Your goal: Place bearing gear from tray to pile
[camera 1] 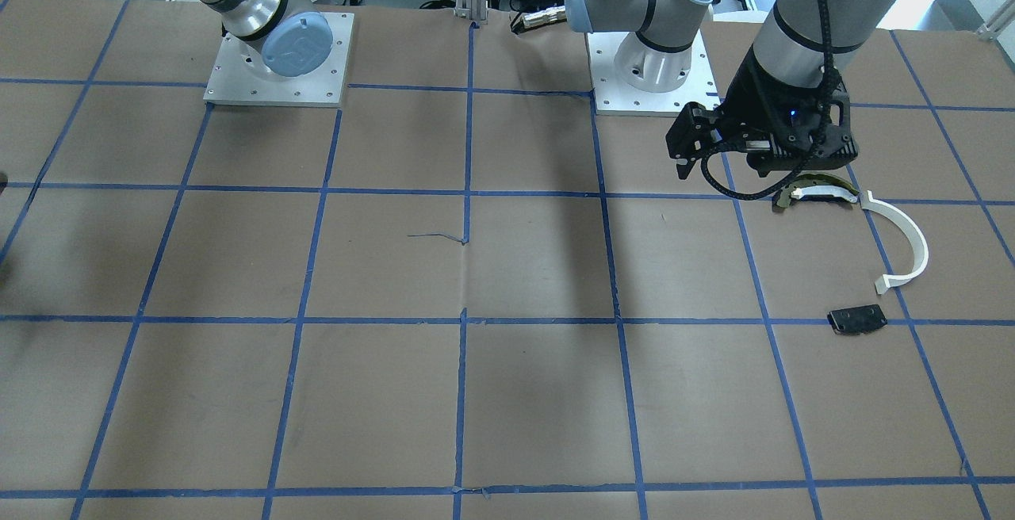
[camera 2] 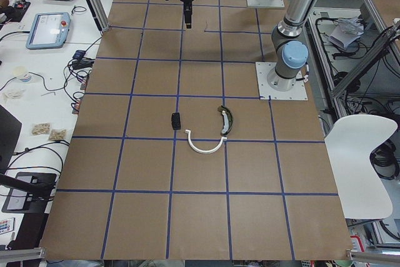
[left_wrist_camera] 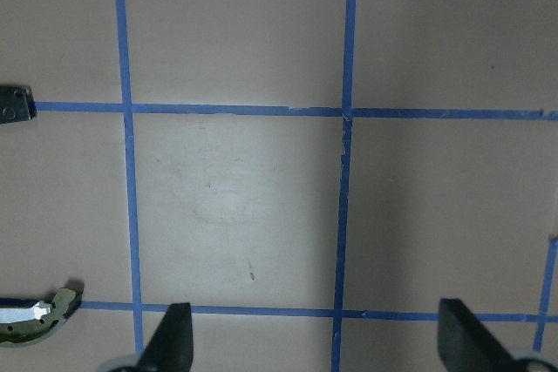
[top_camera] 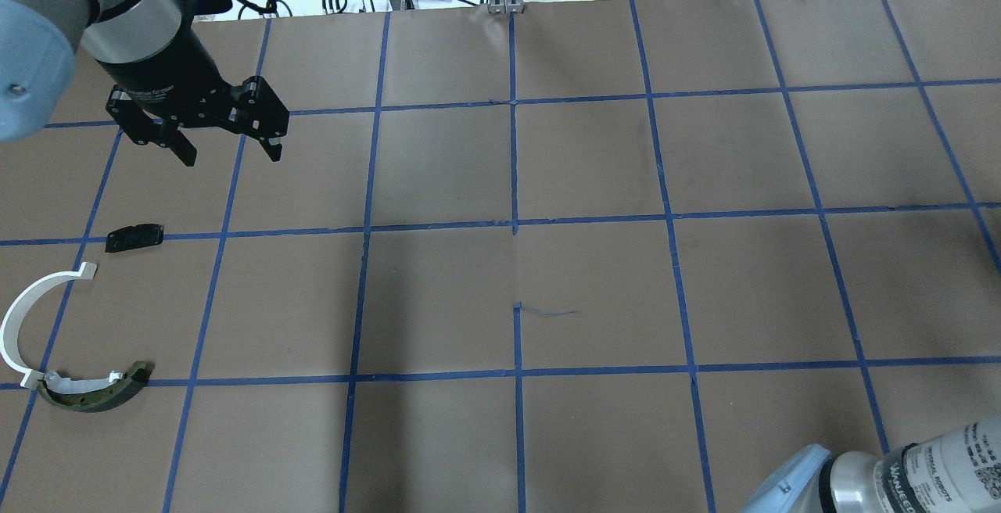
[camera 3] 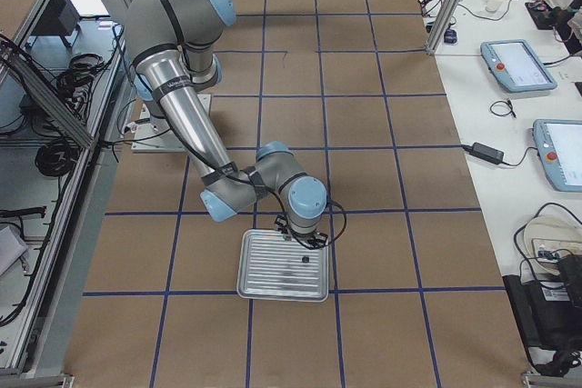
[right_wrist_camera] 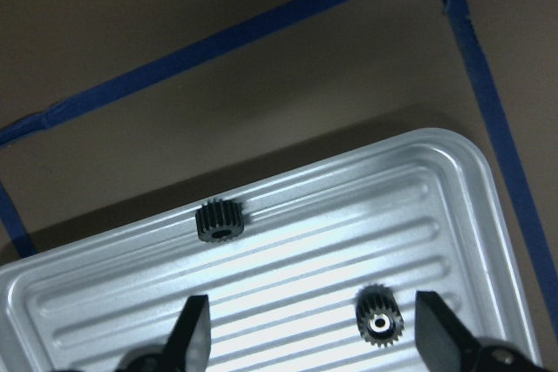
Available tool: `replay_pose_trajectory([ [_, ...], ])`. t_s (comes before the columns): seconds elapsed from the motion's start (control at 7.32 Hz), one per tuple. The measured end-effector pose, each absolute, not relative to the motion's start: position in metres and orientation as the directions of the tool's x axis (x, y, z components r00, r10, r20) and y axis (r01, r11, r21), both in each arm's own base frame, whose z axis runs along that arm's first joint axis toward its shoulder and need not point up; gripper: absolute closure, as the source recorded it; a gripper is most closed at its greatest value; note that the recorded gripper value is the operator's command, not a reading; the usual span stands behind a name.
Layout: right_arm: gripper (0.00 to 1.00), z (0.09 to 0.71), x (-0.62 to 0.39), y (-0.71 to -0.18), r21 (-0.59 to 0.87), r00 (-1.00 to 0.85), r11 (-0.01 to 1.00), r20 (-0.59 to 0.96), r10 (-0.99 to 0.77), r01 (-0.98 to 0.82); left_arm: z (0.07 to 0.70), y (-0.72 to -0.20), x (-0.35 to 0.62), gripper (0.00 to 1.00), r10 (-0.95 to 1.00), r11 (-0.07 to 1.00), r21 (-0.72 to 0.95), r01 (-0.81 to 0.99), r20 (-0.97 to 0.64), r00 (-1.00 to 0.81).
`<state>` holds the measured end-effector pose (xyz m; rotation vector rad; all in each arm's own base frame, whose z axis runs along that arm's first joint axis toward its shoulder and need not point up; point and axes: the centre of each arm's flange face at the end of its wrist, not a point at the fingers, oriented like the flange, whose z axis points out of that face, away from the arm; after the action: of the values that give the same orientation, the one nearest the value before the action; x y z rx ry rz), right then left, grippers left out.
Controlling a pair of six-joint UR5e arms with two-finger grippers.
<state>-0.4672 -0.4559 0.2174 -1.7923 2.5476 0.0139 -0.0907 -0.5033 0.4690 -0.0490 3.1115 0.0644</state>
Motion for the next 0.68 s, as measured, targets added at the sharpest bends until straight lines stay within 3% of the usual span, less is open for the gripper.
replay_pose_trajectory([
  [0.27, 0.15, 0.189, -0.464, -0.439, -0.081, -0.278, 0.279, -0.025, -0.960, -0.957, 0.466, -0.505, -0.090, 0.00, -0.031, 0.998, 0.046, -0.033, -0.029, -0.999],
  [0.68, 0.20, 0.177, -0.462, -0.426, -0.099, -0.282, 0.284, -0.030, -0.959, -0.954, 0.465, -0.506, -0.090, 0.00, -0.031, 0.998, 0.050, -0.033, -0.029, -0.999],
])
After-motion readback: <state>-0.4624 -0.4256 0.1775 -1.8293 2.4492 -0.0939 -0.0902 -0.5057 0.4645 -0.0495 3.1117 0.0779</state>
